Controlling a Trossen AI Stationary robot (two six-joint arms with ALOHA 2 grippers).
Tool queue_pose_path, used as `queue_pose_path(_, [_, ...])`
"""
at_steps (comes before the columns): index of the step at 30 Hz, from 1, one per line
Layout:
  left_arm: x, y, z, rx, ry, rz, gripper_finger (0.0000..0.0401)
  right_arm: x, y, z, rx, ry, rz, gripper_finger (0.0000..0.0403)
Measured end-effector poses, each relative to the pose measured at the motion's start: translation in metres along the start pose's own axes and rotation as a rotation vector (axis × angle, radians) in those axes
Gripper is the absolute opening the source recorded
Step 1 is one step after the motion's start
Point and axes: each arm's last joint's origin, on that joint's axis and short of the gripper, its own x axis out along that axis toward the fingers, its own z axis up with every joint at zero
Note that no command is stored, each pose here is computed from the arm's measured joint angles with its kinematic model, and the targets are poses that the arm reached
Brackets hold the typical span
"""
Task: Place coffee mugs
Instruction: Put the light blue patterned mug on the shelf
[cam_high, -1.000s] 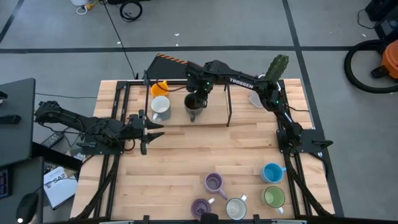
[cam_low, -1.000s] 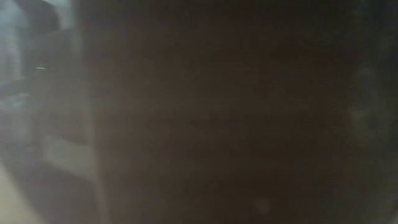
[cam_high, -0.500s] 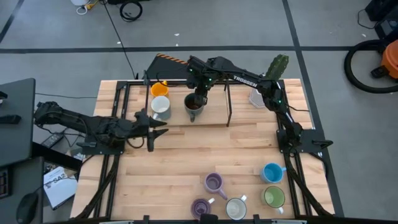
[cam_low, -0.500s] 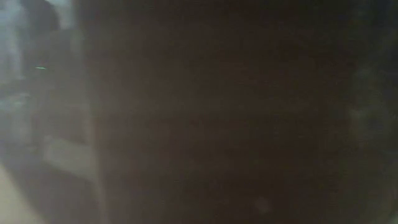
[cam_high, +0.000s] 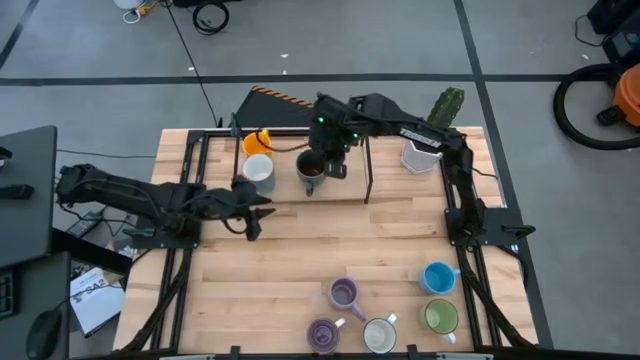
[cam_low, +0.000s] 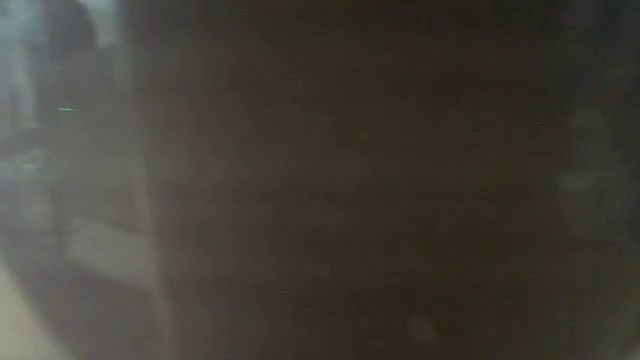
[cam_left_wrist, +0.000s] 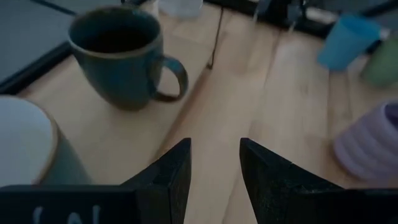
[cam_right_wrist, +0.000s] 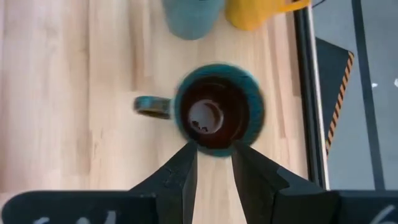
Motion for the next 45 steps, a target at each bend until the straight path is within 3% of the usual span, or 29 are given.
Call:
queue_pose_path(5, [0.010,-0.012,-0.010,0.063,0.058,-0.018,0.0141,0.007,0.020,-0.013,-0.025,0.036,-0.033,0.0105])
queue_pose_path(12, [0.027,-0.017,-0.020,0.045,0.124,0.016,0.0141,0.020,0.029,-0.046,-0.005,-0.077,-0.077,0.0105])
queue_pose_path(17, [0.045,-0.025,-0.024,0.049,0.111,0.027,0.0141,0.023,0.033,-0.070,0.056,-0.064,-0.137,0.0105])
queue_pose_path(24, [0.067,-0.031,-0.029,0.100,0.047,0.131,0.0141,0.035,0.037,-0.088,0.073,-0.035,-0.114,0.0105])
queue_pose_path(28, [0.077,-0.033,-0.032,0.120,0.009,0.183,0.0141,0.044,0.038,-0.088,0.059,-0.079,-0.106,0.0105])
queue_pose_path(38, [0.080,-0.037,-0.032,0.290,-0.010,0.194,0.0141,0.047,0.034,-0.081,-0.011,-0.162,-0.137,0.0105])
queue_pose_path(45, [0.088,-0.034,-0.029,0.233,-0.020,0.147,0.0141,0.064,0.024,-0.077,-0.007,-0.172,-0.166,0.0105])
